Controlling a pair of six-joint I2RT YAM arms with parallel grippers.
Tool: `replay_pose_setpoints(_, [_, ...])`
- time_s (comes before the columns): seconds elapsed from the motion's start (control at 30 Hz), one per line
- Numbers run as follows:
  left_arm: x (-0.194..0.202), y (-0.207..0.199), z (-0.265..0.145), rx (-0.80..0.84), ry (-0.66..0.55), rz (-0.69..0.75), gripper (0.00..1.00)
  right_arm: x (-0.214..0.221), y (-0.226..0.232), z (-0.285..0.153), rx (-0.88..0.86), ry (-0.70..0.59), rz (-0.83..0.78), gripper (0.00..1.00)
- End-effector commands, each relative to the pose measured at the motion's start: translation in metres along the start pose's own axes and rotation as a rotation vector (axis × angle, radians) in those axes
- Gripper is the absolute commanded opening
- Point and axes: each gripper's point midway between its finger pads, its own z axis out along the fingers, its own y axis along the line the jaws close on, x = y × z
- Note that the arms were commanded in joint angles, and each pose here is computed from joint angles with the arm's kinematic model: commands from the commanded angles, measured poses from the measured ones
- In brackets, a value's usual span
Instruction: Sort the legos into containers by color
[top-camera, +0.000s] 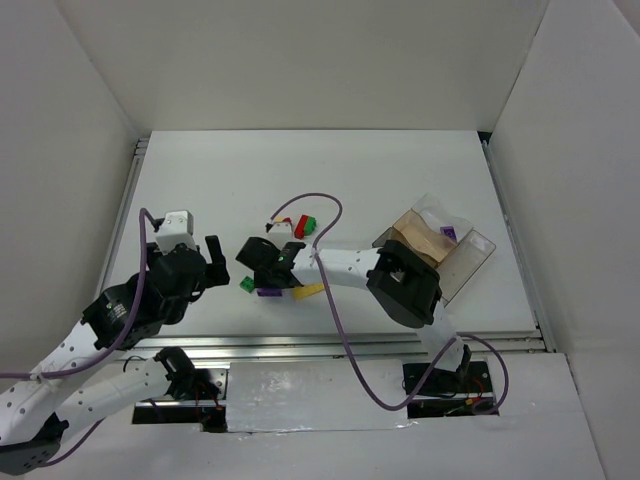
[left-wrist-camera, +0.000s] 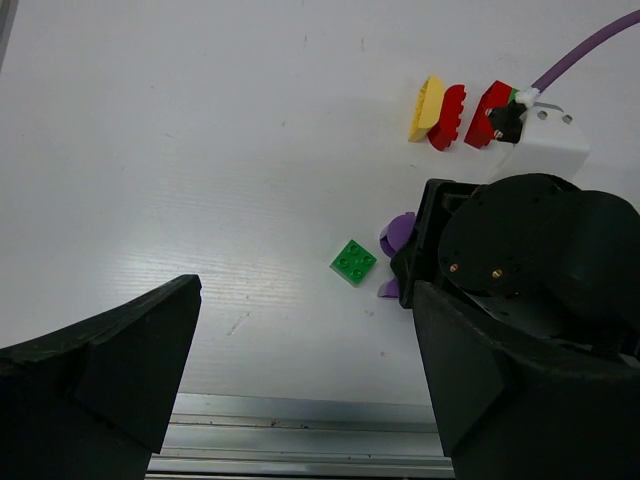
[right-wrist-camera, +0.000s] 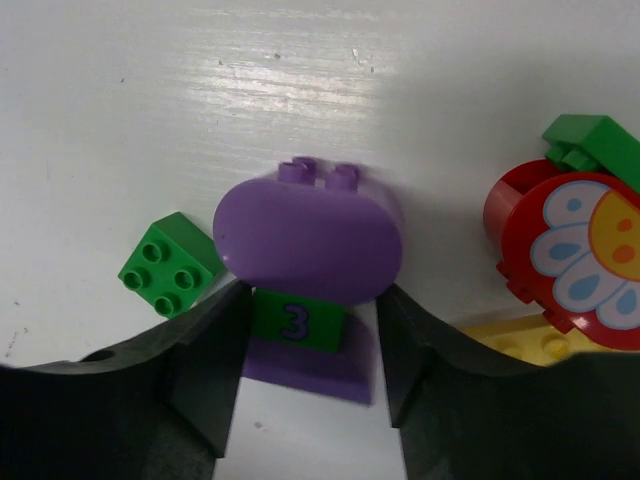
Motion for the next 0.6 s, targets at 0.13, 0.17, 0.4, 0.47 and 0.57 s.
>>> replay_pose_setpoints(0.13, [-0.004, -0.002, 0.001, 0.012, -0.018, 0.003, 0.99, -0.008, -0.001, -0.010, 0.011, -0.044, 0.015, 0.36])
replay_pose_setpoints(0.17, [-0.004, -0.002, 0.001, 0.012, -0.018, 0.003, 0.99, -0.010, -0.001, -0.012, 0.010, -0.050, 0.017, 0.28])
replay_pose_setpoints(0.4, [-0.004, -0.003, 0.001, 0.020, -0.018, -0.002, 0.99, -0.026, -0.004, -0.033, -0.033, -0.114, 0.024, 0.23])
replay_pose_setpoints(0.47, [-0.005, -0.003, 0.001, 0.018, -0.021, -0.009, 0.99, -0.030, -0.008, -0.034, -0.024, -0.133, 0.023, 0.23])
replay_pose_setpoints(0.57, [-0.006, -0.003, 0.002, 0.028, -0.019, -0.018, 0.99, -0.032, -0.015, -0.031, 0.005, -0.136, 0.007, 0.23])
